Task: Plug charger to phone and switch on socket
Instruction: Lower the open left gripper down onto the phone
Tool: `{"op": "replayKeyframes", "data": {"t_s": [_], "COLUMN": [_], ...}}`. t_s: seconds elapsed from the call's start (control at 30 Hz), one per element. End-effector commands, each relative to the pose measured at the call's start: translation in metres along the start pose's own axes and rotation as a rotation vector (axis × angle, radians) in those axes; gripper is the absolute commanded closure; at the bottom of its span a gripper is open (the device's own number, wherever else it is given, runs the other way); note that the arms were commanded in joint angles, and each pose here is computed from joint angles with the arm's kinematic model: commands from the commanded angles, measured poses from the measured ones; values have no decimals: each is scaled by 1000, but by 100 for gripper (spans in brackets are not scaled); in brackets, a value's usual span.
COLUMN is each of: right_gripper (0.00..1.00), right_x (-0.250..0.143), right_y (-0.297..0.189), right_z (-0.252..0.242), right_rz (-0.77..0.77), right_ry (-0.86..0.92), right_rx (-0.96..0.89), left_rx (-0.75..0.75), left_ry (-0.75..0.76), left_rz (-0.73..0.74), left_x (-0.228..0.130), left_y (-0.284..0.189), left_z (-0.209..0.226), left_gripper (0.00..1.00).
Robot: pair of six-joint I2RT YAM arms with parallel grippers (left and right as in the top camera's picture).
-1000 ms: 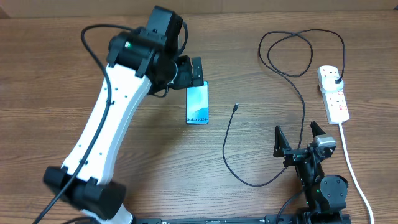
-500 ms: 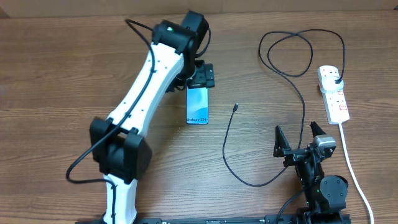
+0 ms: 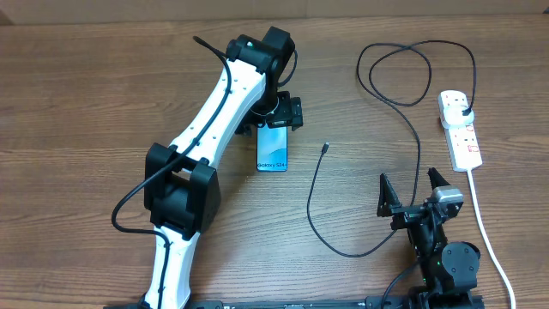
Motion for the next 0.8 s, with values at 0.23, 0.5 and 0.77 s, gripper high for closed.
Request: {"op": "replayKeyframes", "data": {"t_s": [0.23, 0.5, 0.77], "right_gripper": [0, 0, 0], "right_x": [-2, -2, -2], "right_y": [0, 0, 0], "right_z": [0, 0, 0], "right_rz": [-1, -1, -1], "right_ry": [5, 5, 5], "right_rx": [3, 3, 3], "left_rx": [116, 127, 129], "left_ry": [56, 67, 65], "left_rz": [-12, -54, -105], "left_x": [11, 24, 35], "left_y": [36, 46, 45], "left_z": [3, 3, 3], "left_gripper": [0, 0, 0]}}
Point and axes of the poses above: each gripper's point midway between its finger pads, its own y axis out along the fingers, its own z axis along the line the jaws close on, x = y × z, the point moved 1 cm from there along -y, back along the fingers, and after that the axes turned 3 degrees about y, right-handed, at the moved point
